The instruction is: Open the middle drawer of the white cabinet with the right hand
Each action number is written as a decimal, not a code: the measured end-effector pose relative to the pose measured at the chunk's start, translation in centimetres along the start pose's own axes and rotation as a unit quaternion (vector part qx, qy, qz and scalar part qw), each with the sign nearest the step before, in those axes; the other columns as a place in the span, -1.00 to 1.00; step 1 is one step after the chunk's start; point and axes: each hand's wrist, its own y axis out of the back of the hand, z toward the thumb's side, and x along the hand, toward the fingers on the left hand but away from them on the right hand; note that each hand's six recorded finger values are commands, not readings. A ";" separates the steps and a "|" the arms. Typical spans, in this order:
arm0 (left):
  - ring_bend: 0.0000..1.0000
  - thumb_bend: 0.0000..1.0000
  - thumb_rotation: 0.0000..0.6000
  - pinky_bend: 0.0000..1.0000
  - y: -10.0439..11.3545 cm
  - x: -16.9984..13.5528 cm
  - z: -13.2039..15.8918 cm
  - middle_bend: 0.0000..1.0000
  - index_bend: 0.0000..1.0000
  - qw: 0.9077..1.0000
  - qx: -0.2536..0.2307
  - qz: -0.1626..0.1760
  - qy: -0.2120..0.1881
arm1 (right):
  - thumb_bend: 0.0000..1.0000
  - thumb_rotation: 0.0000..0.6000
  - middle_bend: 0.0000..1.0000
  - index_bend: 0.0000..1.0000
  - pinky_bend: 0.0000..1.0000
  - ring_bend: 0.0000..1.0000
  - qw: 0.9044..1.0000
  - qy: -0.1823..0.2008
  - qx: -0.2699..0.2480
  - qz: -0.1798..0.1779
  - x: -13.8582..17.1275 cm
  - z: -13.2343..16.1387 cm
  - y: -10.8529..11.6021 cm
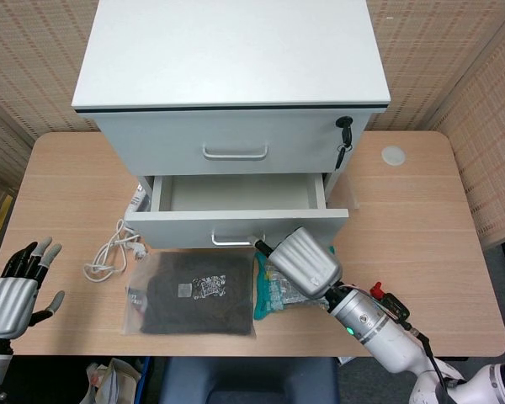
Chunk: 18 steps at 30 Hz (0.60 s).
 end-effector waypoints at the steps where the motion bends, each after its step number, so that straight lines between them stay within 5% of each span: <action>1: -0.96 -0.35 1.00 -0.78 0.0 0.0 0.0 -0.99 -0.84 1.000 0.000 0.000 -0.001 | -0.25 1.00 0.82 -0.59 0.60 0.83 1.000 0.001 0.000 0.000 0.1 0.1 0.0; 18: -0.96 -0.35 1.00 -0.78 -0.2 0.0 0.2 -0.99 -0.84 1.000 -0.003 0.000 -0.005 | -0.25 1.00 0.82 -0.59 0.60 0.84 1.000 0.024 0.012 -0.001 2.2 1.7 -0.1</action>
